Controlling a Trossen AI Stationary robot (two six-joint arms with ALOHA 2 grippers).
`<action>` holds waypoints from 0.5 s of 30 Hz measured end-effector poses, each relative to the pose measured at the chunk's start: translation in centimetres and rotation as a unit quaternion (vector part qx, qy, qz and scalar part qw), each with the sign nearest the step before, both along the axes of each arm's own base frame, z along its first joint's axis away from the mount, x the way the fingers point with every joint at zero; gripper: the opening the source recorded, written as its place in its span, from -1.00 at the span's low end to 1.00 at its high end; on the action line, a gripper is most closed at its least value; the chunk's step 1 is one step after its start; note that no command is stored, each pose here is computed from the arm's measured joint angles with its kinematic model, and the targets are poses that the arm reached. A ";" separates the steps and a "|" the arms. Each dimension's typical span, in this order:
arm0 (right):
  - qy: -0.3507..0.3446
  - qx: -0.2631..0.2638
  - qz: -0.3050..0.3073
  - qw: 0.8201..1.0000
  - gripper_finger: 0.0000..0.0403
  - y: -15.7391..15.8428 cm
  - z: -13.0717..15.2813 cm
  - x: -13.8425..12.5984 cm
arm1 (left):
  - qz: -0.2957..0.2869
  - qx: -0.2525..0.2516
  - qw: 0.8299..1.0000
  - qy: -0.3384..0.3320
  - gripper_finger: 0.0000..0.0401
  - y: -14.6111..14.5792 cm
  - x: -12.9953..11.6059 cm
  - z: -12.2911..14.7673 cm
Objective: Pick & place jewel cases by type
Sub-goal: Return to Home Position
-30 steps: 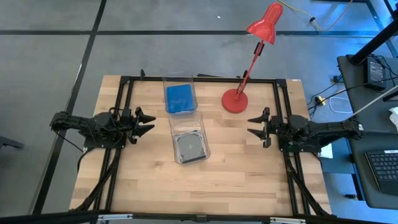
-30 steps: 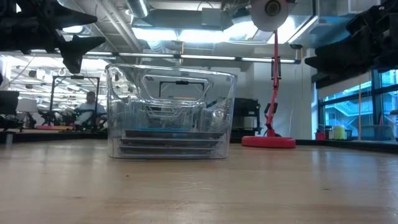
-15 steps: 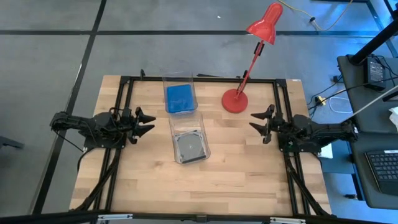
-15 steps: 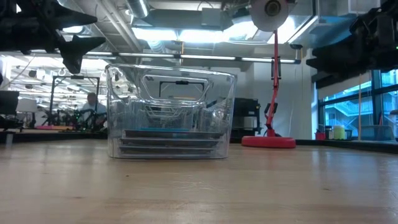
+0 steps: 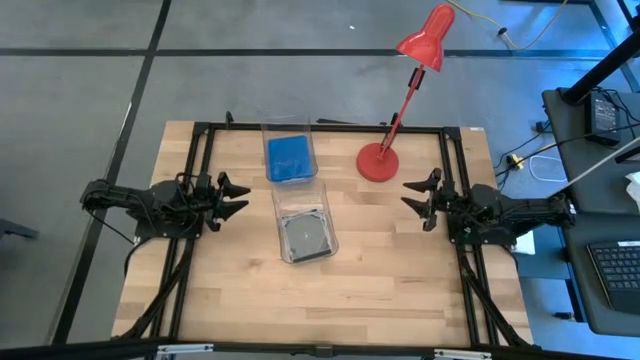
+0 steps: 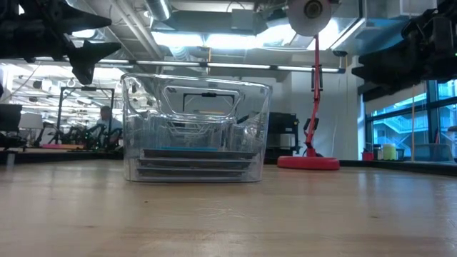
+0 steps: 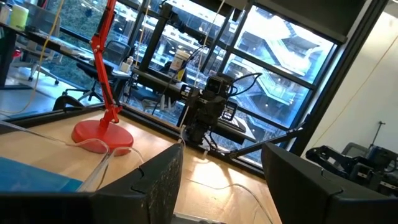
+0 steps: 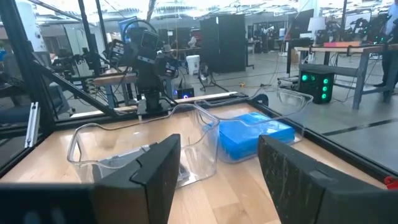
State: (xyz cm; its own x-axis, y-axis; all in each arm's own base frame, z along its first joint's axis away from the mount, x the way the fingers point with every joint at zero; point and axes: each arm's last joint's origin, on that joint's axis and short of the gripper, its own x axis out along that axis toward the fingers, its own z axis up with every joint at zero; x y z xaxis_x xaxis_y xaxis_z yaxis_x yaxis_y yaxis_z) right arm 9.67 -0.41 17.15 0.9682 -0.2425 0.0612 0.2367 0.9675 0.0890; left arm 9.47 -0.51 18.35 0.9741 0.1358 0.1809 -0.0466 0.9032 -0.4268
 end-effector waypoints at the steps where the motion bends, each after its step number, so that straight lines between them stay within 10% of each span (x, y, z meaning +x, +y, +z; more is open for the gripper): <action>1: 0.000 0.000 0.000 1.000 0.08 0.0 0.0 0.0 | 0.000 0.000 1.000 0.000 0.07 0.0 0.0 0.0; 15: 0.000 0.000 0.000 1.000 0.08 0.0 0.0 0.0 | 0.000 0.000 1.000 0.000 0.06 0.0 0.0 0.0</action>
